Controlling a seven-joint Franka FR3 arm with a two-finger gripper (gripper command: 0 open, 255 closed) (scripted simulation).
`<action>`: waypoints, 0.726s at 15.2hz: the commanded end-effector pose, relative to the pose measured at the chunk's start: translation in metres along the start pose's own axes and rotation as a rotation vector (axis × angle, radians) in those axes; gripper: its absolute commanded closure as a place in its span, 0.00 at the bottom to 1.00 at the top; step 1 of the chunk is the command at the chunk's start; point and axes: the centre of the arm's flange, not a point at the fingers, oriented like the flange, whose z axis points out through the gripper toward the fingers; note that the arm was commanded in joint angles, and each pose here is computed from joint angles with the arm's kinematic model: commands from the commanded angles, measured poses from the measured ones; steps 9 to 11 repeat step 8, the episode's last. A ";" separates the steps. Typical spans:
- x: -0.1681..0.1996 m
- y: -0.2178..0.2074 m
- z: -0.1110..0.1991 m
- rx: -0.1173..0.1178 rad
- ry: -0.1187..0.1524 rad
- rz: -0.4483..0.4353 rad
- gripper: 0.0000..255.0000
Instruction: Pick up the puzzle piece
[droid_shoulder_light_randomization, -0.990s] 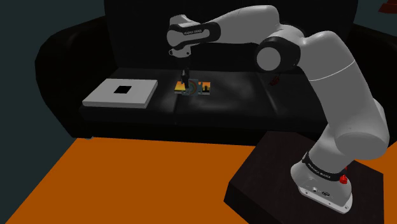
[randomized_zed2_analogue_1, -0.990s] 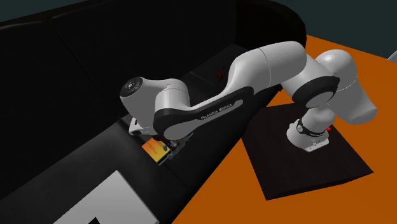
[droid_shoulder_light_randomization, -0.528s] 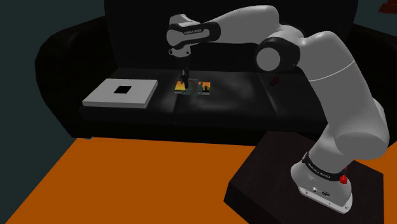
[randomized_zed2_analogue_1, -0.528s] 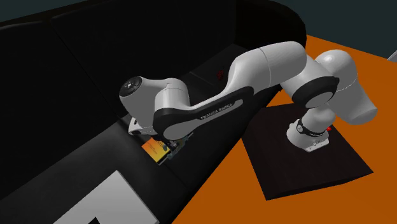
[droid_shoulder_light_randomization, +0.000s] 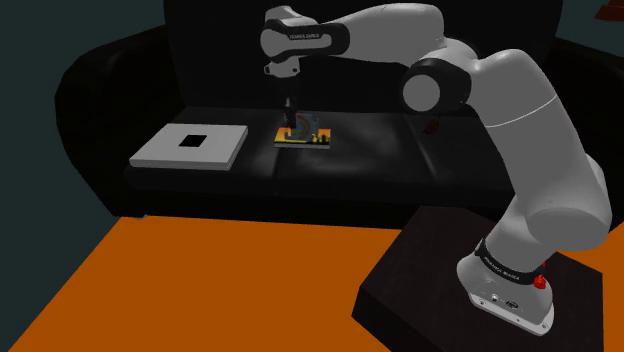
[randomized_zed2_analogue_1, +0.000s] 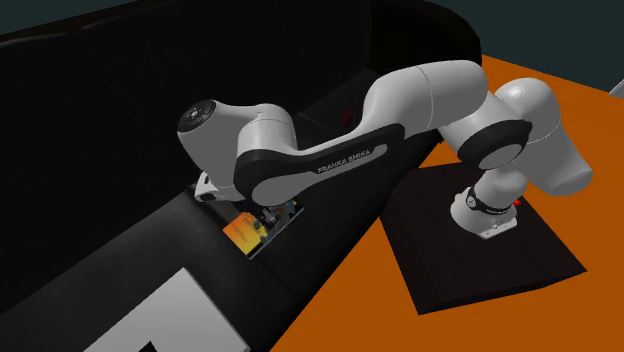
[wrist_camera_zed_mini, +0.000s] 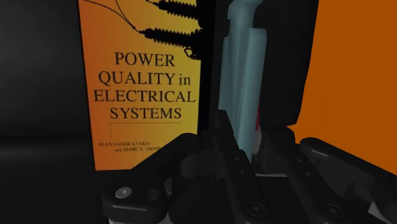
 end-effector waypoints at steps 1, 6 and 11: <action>-0.001 -0.002 -0.010 0.000 0.000 0.000 1.00; -0.004 -0.005 -0.036 0.000 0.000 0.000 1.00; -0.004 -0.006 -0.037 0.000 0.000 0.000 1.00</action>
